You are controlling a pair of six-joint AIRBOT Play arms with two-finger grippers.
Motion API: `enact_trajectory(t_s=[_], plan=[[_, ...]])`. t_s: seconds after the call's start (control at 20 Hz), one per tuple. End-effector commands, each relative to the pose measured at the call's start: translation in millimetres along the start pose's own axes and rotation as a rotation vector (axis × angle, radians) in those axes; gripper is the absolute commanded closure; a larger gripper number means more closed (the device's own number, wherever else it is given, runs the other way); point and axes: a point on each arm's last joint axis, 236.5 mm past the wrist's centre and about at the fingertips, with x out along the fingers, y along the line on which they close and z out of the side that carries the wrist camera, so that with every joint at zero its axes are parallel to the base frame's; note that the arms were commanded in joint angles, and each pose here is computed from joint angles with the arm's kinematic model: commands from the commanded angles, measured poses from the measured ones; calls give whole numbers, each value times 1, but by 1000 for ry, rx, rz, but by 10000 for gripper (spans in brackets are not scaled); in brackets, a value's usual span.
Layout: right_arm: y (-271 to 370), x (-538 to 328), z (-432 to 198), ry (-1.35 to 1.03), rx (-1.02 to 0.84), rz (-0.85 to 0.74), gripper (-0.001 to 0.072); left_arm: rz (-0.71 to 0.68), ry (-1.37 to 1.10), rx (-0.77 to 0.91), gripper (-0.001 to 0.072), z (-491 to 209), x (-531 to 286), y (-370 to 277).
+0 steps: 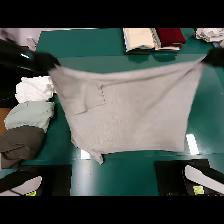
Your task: Fold the shirts.
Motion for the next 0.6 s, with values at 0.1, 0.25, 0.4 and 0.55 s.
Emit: enact_trajectory(t_s=[0.1, 0.25, 0.4, 0.55], plan=[[-35, 147, -39, 232, 101, 26, 702, 27, 87, -56, 687, -24, 153, 39], [-44, 169, -17, 226, 98, 26, 702, 32, -12, -64, 687, -1, 163, 44], [-46, 158, -5, 227, 79, 27, 702, 37, 36, -67, 687, -3, 151, 55], [-53, 148, -23, 257, 69, 4, 702, 35, 225, -81, 686, -49, 145, 65]])
